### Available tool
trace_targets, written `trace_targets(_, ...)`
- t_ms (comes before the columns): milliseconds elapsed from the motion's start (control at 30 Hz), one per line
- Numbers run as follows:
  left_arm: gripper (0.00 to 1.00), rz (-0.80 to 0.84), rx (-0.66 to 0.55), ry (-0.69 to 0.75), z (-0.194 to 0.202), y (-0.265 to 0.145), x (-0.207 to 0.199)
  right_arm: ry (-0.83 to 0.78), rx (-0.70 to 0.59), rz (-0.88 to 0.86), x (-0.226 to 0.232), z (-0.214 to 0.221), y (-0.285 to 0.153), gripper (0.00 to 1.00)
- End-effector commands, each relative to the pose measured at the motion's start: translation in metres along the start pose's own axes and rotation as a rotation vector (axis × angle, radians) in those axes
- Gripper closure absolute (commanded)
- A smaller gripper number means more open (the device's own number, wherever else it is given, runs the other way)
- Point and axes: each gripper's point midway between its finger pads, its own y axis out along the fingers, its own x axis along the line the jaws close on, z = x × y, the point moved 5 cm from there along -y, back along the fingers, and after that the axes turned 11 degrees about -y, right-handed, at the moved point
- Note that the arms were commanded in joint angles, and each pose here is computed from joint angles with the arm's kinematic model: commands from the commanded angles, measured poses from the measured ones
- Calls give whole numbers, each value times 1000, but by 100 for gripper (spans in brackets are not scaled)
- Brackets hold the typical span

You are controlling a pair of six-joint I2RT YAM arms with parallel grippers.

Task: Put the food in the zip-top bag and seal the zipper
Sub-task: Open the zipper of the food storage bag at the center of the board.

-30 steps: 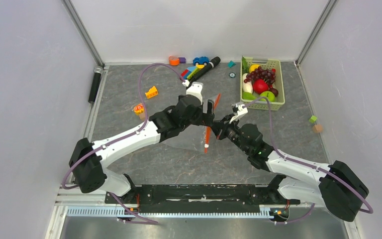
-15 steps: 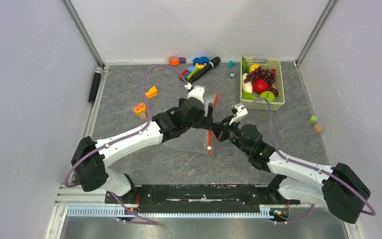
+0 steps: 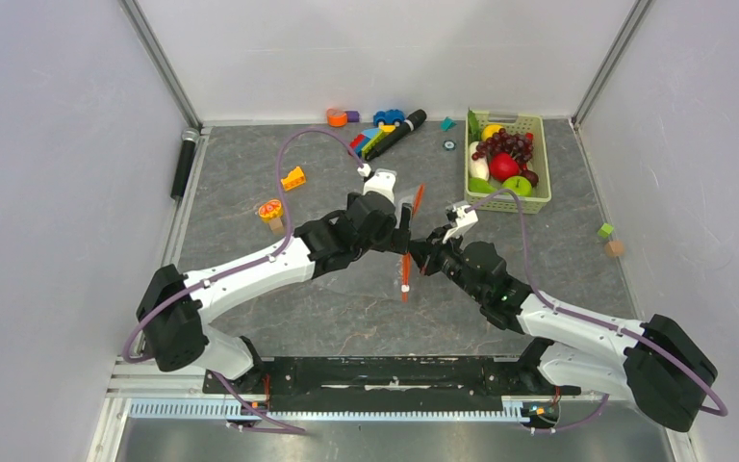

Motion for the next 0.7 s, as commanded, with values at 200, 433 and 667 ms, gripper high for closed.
trace_targets(200, 17, -126, -13, 2, 5, 12, 15, 13, -95, 48, -2, -21, -6, 100)
trace_targets(433, 18, -130, -7, -3, 7, 11, 16, 10, -88, 101, -8, -20, -6, 100)
trace_targets(667, 17, -82, 23, -15, 12, 9, 12, 8, -73, 126, -10, -17, -5, 100)
